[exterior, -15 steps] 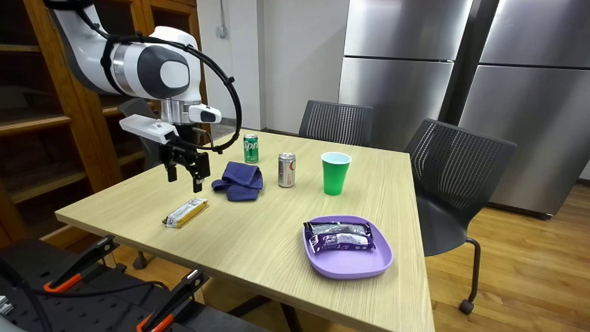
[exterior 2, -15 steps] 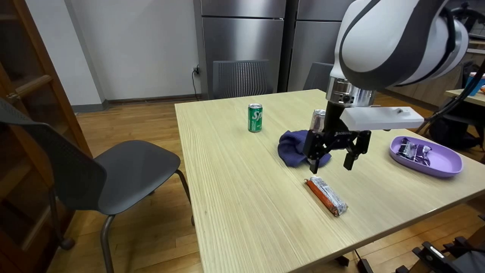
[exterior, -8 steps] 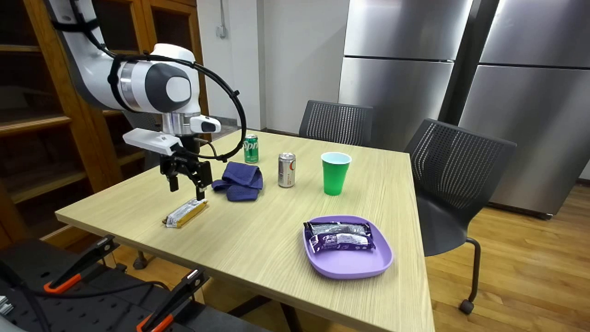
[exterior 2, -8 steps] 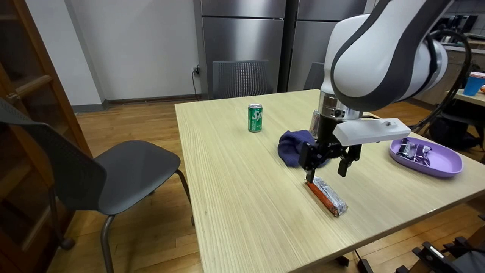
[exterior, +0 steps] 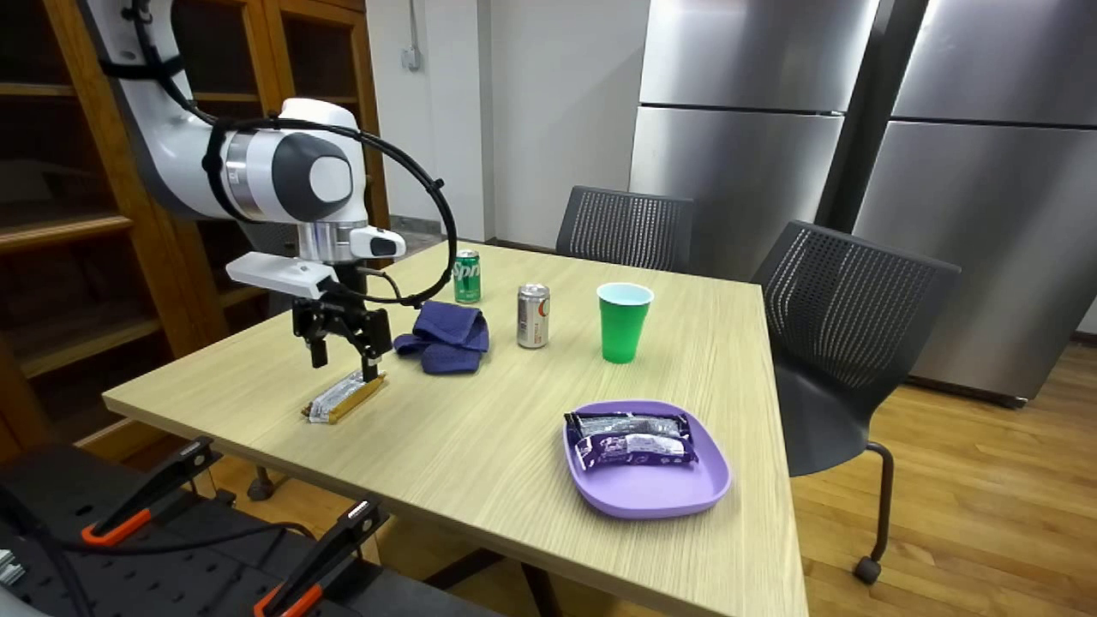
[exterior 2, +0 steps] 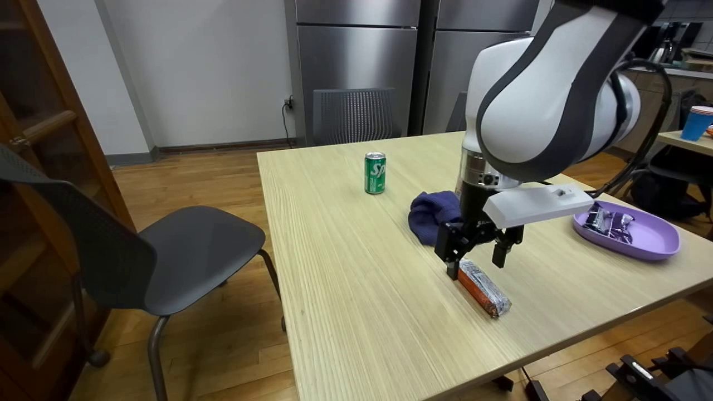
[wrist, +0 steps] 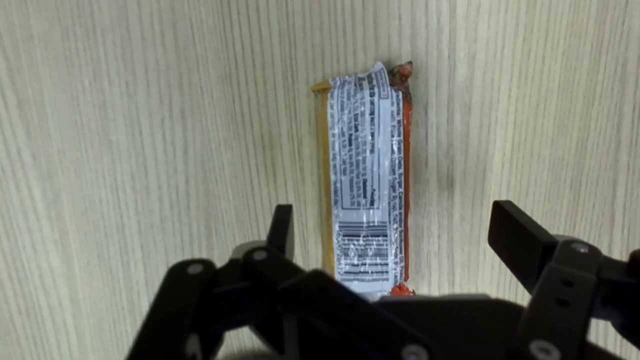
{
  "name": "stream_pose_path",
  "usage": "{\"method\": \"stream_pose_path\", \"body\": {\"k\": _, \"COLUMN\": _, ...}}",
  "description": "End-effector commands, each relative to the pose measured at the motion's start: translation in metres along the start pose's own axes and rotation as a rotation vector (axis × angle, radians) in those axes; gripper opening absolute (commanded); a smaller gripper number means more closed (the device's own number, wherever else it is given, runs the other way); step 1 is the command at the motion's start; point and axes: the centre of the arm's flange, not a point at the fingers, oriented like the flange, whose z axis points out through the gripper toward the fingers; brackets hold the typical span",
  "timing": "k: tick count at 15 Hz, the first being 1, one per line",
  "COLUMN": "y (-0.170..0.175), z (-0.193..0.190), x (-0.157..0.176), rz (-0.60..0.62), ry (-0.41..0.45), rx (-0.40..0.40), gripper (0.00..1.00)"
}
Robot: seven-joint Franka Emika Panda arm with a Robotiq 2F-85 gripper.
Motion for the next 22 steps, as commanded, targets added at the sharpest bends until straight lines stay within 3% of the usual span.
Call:
{"method": "stream_pose_path", "body": {"k": 1, "y": -0.009, "z": 0.005, "x": 0.005, "rz": 0.002, "ry": -0.001, "rx": -0.025, "gripper": 1.0}}
{"method": "stream_pose_path", "body": {"k": 16, "y": -0.009, "z": 0.022, "x": 0.014, "rz": 0.007, "ry": -0.024, "rx": -0.035, "gripper": 1.0}}
{"method": "stream_pose_path", "body": {"k": 17, "y": -0.008, "z": 0.024, "x": 0.017, "rz": 0.01, "ry": -0.023, "rx": -0.031, "gripper": 0.75}}
{"method": "stream_pose_path", "body": {"k": 19, "y": -0.007, "z": 0.024, "x": 0.018, "rz": 0.01, "ry": -0.021, "rx": -0.031, "gripper": 0.68}}
{"method": "stream_pose_path", "body": {"k": 22, "y": -0.006, "z": 0.023, "x": 0.019, "rz": 0.012, "ry": -0.018, "rx": -0.032, "gripper": 0.42}}
